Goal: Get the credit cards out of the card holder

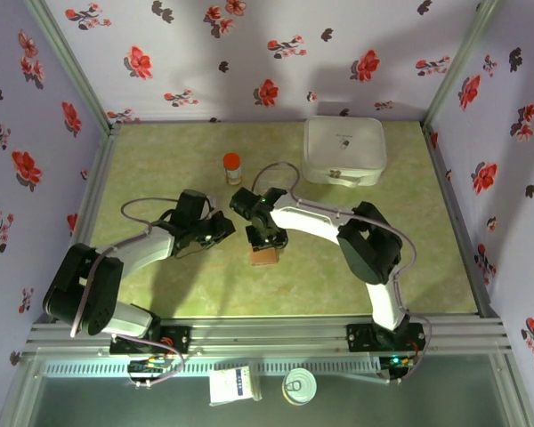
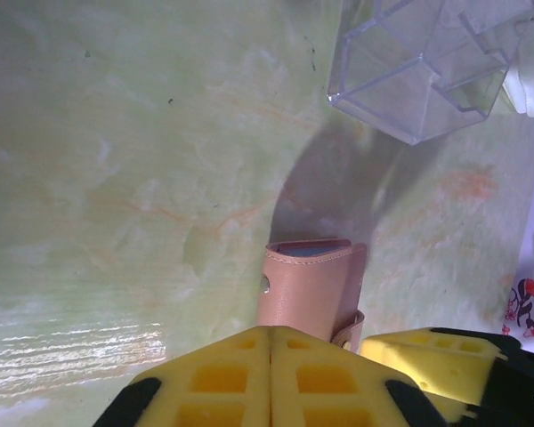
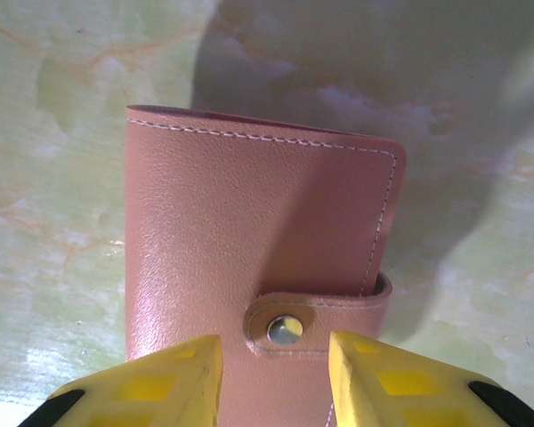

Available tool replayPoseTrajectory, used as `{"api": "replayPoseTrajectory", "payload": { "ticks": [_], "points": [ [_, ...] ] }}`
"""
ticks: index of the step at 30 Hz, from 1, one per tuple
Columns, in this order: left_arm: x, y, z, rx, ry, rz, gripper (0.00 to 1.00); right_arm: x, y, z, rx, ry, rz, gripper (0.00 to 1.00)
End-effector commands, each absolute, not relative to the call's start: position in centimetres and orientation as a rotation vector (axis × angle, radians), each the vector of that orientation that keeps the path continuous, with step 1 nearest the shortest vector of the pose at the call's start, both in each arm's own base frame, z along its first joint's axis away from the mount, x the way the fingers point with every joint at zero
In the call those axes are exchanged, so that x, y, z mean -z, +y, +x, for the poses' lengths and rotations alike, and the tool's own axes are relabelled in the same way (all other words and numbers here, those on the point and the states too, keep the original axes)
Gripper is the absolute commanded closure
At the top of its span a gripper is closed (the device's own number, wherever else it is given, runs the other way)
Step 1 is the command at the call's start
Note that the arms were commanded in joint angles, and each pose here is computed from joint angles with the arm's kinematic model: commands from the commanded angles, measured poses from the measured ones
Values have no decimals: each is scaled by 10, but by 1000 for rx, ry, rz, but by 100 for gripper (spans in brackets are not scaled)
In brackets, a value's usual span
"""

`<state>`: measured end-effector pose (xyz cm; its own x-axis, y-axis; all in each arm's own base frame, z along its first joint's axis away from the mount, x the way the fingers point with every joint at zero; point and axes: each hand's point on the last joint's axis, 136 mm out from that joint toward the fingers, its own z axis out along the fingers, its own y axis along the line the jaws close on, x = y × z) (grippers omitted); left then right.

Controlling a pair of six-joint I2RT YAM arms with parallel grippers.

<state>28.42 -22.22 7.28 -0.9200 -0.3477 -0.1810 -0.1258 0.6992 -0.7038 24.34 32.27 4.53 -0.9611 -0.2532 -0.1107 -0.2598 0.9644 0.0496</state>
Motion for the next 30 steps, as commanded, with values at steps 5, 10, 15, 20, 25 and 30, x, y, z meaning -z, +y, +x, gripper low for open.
{"api": "replayPoseTrajectory", "payload": {
  "ticks": [5,10,15,20,25,30],
  "points": [
    [-68,-229,281,1051,2619,-371,96,-27,309,250,-8,3050,-402,64],
    [-69,-242,278,1076,2630,-342,99,-19,308,247,-99,3079,-364,73],
    [-67,-265,278,1102,2654,-303,100,-16,306,246,-215,3100,-287,85],
    [-56,-284,271,1108,2713,-253,100,-16,307,244,-333,3101,-210,97],
    [-34,-280,264,1061,2770,-266,100,-25,307,245,-389,3080,-170,100],
    [-11,-268,257,973,2835,-274,100,-39,299,248,-355,3051,-165,100]
  ]
}}
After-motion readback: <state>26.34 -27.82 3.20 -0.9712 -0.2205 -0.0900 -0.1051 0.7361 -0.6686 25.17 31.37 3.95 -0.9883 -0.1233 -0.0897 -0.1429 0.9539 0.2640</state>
